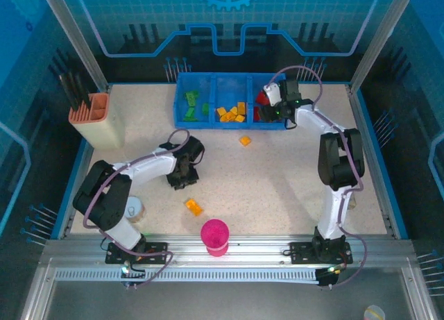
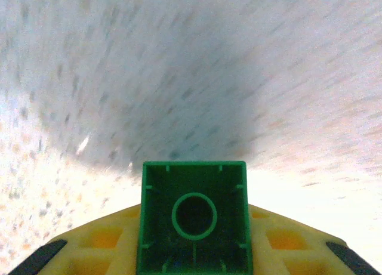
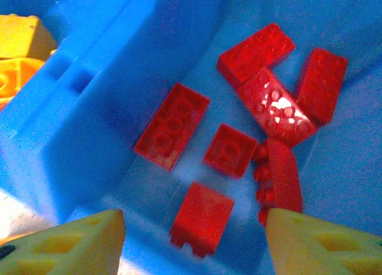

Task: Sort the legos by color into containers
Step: Pick up the lego from the middle-left of the table, then place the lego in the container.

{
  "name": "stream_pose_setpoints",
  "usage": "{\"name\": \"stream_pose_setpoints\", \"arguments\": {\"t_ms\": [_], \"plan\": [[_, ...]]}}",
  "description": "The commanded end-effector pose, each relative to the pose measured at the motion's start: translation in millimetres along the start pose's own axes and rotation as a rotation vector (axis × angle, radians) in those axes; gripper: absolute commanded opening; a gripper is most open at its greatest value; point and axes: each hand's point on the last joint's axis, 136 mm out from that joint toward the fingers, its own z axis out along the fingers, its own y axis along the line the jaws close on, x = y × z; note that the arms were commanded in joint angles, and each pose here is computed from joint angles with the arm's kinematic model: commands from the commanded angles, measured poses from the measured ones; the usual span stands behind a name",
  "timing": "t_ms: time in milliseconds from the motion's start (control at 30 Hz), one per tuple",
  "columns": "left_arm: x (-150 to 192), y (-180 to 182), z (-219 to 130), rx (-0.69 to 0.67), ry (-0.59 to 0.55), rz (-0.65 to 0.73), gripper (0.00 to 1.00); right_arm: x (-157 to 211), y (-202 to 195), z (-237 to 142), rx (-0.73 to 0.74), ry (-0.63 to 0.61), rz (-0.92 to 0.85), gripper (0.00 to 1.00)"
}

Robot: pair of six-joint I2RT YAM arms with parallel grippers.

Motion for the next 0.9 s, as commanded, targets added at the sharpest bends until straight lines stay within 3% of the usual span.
{"name": "stream_pose_setpoints", "arguments": {"t_ms": [0,167,300,633,867], "plan": [[-54.0,-18.5,-36.2,0.035,-0.174,0.098,0.29,-1.6,15.1,-28.8,-0.03,-0.042,0.026,0.65],[-127.3,-42.6,-74.2,0.113,-0.342,0.136,0.29,24.0,57.5,-39.8,-0.1,-0.002,0.045,0.65],[-178.1,-66.1,-84.6,0.156,-0.432,0.157,0.29,35.8,94.2,-40.0,-0.153,0.014,0.025,0.66],[-255.9,-93.6,-50.2,0.165,-0.519,0.127,0.29,47.5,113.8,-16.4,-0.148,0.084,-0.005,0.68],[-282.2,-106.7,-19.8,0.173,-0.532,0.083,0.3,51.6,118.0,6.3,-0.161,0.143,-0.012,0.7]]}}
